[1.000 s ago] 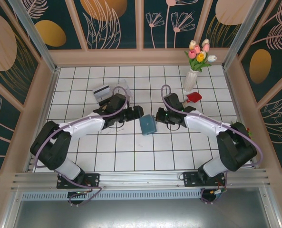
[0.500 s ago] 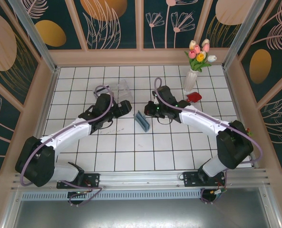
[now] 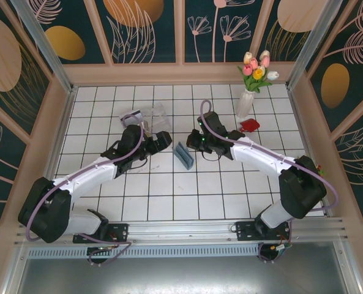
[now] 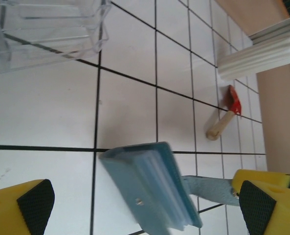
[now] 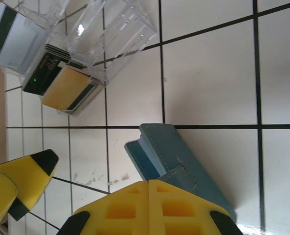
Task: Take the credit cards out of the card holder
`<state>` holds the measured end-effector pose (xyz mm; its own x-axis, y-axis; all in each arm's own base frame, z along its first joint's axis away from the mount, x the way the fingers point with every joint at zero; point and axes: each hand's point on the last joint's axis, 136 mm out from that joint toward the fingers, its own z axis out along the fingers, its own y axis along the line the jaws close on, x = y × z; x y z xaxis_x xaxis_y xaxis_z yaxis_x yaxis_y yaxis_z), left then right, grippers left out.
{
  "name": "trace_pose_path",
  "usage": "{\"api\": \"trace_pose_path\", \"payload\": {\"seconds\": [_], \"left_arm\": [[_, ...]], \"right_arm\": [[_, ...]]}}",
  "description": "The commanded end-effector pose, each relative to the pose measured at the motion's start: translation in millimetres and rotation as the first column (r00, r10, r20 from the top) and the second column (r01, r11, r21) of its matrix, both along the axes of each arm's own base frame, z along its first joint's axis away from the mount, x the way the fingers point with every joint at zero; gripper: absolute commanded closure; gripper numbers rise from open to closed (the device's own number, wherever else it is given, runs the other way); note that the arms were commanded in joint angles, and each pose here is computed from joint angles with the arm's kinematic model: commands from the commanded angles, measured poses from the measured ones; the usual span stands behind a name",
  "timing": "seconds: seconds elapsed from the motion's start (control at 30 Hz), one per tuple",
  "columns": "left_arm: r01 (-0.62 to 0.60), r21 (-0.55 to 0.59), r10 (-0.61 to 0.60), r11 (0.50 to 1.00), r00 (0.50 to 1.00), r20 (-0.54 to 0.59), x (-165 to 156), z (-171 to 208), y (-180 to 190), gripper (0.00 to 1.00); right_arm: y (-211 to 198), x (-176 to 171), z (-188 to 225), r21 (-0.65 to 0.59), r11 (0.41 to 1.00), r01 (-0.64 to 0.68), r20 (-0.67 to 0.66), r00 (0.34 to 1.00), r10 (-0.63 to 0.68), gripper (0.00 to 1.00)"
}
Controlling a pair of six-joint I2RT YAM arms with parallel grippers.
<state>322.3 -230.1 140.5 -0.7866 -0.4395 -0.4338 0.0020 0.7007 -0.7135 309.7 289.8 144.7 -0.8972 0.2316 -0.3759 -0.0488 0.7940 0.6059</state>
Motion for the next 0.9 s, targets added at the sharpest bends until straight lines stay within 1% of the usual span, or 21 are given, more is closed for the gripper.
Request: {"api": "trace_pose_path", "payload": {"seconds": [0.0, 0.1, 0.17, 0.27, 0.33, 0.5, 0.63, 0.73, 0.87], "left_arm": [[0.006, -0.053, -0.003, 0.999, 0.999, 0.052, 7, 17, -5, 0.01], [-0.045, -0.029, 0.047, 0.999, 0.996, 0.073, 14, 19, 2, 0.01], [-0.049, -0.016, 0.050, 0.999, 0.995, 0.087, 18, 22, 3, 0.02], [-0.023, -0.018, 0.024, 1.000, 0.996, 0.091, 20, 22, -4, 0.02], [-0.006, -0.024, 0.007, 1.000, 0.997, 0.073, 20, 15, -8, 0.02], [0.051, -0.069, -0.048, 0.996, 0.998, 0.038, 16, 2, -21, 0.01], [0.108, -0.110, -0.107, 0.988, 0.994, 0.023, 12, -6, -33, 0.03], [0.161, -0.136, -0.162, 0.978, 0.987, 0.002, 9, -11, -43, 0.07], [0.219, -0.163, -0.222, 0.962, 0.975, -0.004, 6, -10, -57, 0.13]], "right_arm": [[10, -2, 25, 0.087, 0.996, -0.016, 0.056, 0.998, 0.011, 0.93], [10, 2, 26, 0.071, 0.997, -0.007, 0.074, 0.997, 0.002, 0.93], [5, 3, 22, 0.048, 0.999, 0.017, 0.075, 0.997, -0.020, 0.93], [-5, 7, 13, 0.002, 0.999, 0.054, 0.078, 0.995, -0.054, 0.94], [-20, 12, 6, -0.056, 0.992, 0.111, 0.082, 0.991, -0.106, 0.93], [-52, 19, -8, -0.124, 0.971, 0.203, 0.070, 0.978, -0.196, 0.94], [-84, 17, -30, -0.173, 0.949, 0.264, 0.044, 0.964, -0.261, 0.93], [-100, 11, -47, -0.176, 0.943, 0.283, -0.006, 0.957, -0.289, 0.93], [-95, 3, -53, -0.148, 0.958, 0.246, -0.029, 0.967, -0.252, 0.93]]}}
